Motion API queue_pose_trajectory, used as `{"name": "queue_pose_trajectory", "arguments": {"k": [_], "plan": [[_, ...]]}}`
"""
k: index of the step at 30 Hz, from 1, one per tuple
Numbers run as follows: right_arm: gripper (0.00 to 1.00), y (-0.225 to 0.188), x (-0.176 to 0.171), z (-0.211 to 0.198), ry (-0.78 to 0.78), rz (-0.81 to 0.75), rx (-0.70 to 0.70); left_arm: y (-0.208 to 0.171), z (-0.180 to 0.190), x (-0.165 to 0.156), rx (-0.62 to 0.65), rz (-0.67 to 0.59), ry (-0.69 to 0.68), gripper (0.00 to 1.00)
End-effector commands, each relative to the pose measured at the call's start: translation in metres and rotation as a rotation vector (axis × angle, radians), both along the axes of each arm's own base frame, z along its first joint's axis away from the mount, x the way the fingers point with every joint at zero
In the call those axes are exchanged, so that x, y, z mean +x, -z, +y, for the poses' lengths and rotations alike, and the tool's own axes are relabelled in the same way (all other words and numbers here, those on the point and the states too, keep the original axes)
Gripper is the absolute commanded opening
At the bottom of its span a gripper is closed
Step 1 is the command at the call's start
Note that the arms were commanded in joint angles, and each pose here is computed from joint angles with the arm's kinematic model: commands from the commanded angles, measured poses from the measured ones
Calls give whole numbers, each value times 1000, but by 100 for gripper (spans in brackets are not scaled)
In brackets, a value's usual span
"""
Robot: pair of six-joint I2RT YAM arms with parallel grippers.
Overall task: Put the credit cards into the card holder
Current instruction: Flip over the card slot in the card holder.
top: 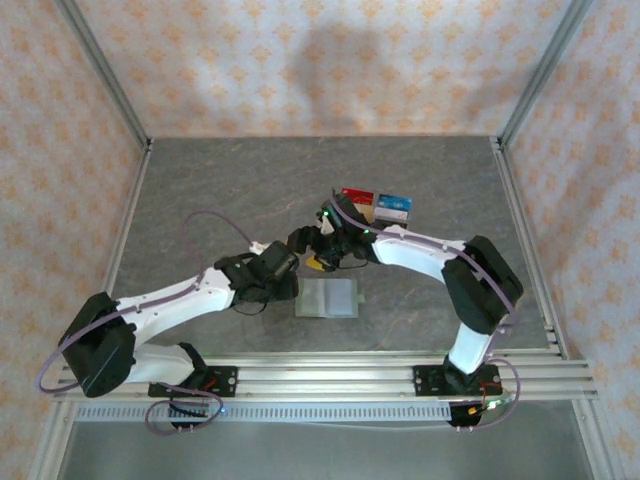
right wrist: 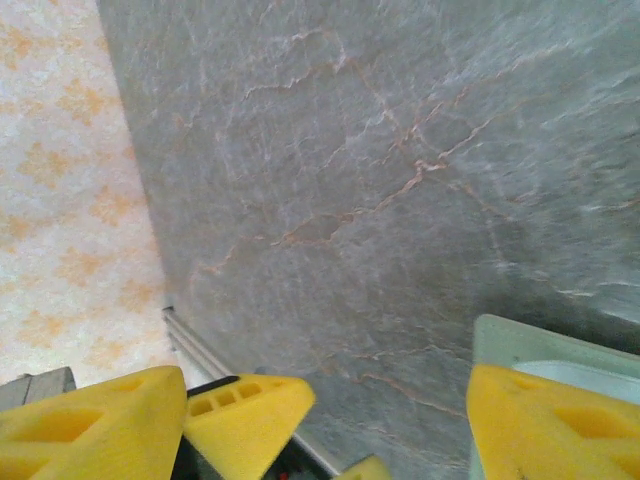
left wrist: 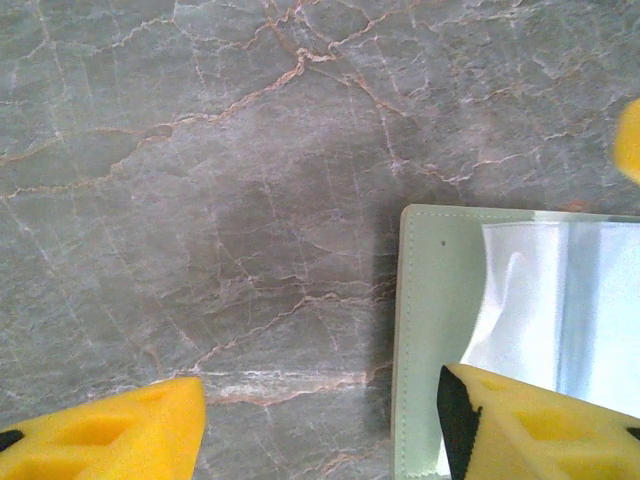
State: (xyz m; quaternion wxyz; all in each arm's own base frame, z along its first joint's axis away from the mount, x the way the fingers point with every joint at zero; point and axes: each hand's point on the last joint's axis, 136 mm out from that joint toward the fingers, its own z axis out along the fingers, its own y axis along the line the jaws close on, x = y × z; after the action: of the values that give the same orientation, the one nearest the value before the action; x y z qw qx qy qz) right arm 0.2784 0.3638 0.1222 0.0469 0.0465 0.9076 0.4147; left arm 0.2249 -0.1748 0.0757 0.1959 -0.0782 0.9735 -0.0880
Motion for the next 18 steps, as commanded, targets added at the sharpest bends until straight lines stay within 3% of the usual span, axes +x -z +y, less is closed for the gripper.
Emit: {"name": "queue_pose_trajectory", "arguments": {"k": [1, 12, 18], "plan": [[71, -7, 0, -39, 24, -88, -181, 1, 0, -9, 39, 24, 69, 66], [23, 51, -33, -98, 81, 16, -332, 12, -35, 17, 105, 42, 174, 63], [19, 78, -51, -124, 97, 47, -420, 30, -33, 23, 172, 66, 177, 60]]}}
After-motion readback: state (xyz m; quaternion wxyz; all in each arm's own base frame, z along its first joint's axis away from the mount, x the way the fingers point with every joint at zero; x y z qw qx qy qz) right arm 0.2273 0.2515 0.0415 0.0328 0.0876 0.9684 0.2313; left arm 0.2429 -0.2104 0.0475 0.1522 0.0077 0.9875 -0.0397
